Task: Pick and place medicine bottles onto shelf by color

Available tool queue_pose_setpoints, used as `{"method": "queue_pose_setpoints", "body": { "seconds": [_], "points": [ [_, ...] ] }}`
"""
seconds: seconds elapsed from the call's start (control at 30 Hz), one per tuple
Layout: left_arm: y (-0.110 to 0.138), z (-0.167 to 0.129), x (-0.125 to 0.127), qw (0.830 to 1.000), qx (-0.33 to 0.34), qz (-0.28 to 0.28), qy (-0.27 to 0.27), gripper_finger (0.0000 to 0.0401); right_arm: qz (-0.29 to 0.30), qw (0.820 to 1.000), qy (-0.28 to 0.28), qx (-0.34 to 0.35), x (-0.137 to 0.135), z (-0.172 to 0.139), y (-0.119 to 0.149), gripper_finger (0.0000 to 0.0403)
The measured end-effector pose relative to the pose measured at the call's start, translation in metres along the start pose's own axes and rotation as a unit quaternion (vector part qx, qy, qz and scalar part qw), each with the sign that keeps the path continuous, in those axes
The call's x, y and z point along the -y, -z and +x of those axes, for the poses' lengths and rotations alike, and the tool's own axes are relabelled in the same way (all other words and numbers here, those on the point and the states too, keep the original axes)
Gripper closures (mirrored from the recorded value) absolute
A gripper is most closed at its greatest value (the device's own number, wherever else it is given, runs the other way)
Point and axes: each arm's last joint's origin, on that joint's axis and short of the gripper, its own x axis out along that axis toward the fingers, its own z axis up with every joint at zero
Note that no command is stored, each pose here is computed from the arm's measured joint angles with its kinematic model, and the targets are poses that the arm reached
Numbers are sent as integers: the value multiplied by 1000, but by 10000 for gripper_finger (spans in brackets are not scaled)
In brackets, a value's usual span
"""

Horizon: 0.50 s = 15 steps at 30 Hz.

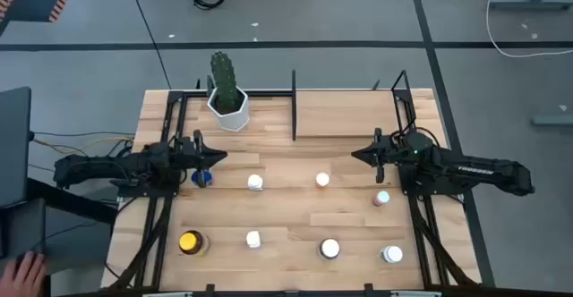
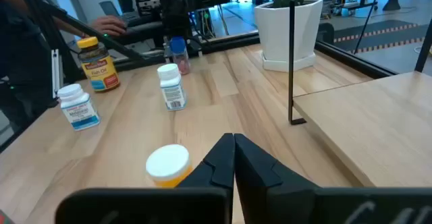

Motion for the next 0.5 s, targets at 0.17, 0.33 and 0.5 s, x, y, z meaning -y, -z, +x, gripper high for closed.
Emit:
{"method": "queue_pose_setpoints", "body": {
  "seconds": [0.17, 0.33, 0.5],
  "points": [
    [0, 0, 0, 1000, 0, 0, 0, 373, 0, 1000, 0, 0, 0, 0, 0, 387],
    [0, 0, 0, 1000, 0, 0, 0, 367, 0, 1000, 0, 0, 0, 0, 0, 387],
    [0, 0, 0, 1000, 0, 0, 0, 366, 0, 1000, 0, 0, 0, 0, 0, 387]
  ]
}}
